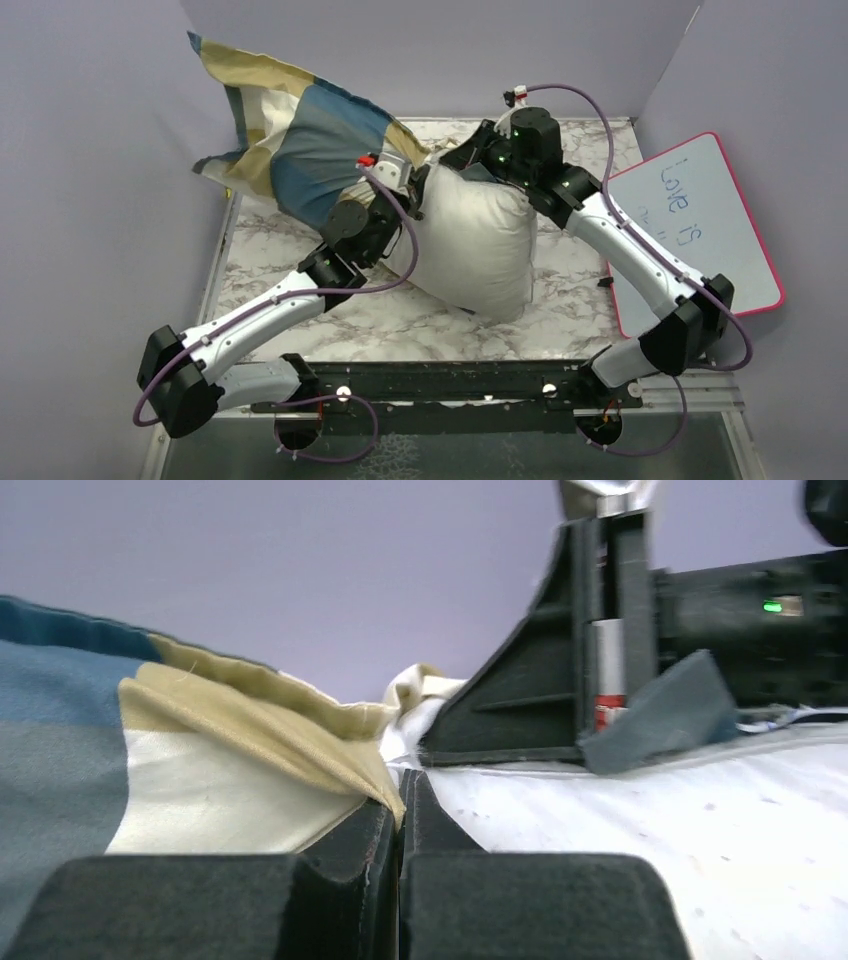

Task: Put the pillow into the pillowcase
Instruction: Stuff the pillow into the pillowcase.

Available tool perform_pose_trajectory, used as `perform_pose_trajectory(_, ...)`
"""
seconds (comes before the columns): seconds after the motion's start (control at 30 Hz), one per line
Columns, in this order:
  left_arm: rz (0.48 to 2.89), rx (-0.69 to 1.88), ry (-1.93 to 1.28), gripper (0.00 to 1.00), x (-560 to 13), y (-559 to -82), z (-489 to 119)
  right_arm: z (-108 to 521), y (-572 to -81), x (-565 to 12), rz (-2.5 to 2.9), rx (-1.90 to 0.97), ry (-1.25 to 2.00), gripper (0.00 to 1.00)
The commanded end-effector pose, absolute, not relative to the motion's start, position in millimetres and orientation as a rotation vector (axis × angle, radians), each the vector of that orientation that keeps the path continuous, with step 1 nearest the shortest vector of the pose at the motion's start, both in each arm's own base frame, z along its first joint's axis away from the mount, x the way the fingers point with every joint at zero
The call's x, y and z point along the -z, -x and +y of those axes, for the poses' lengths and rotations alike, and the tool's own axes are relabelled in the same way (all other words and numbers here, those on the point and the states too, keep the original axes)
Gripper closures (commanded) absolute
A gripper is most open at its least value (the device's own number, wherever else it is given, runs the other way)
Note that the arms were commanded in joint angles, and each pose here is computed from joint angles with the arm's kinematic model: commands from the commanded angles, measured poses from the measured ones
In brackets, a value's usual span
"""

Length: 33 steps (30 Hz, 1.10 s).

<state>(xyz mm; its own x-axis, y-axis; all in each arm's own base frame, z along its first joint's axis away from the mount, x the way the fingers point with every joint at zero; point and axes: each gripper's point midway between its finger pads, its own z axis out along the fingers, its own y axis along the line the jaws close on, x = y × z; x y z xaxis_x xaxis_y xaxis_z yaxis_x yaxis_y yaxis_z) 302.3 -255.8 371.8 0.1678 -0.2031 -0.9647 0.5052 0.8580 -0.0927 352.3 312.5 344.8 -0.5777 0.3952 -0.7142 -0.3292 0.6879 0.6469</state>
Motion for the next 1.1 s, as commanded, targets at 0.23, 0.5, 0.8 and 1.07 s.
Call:
perform_pose_trajectory(0.23, 1.487, 0.877, -0.595, 1.0, -315.8, -352.2, -351.9, 250.3, -444.5, -169.0, 2.331, -1.043, -0.431, 0.63)
perform_pose_trajectory(0.5, 1.618, 0.594, -0.558, 0.49, -342.0, -385.0, -302.5, 192.4, -451.7, -214.1, 2.291, -0.683, -0.084, 0.14)
perform_pose_trajectory(0.8, 1.723, 0.206, -0.573, 0.44, -279.5, -410.6, -254.9, 208.3, -430.6, -252.1, 2.17, -0.818, 0.217, 0.15)
perform_pose_trajectory(1.07, 1.997, 0.148, -0.326, 0.36, -202.9, -396.4, -214.8, 233.3, -432.7, -181.5, 2.279, -0.79, 0.384, 0.16)
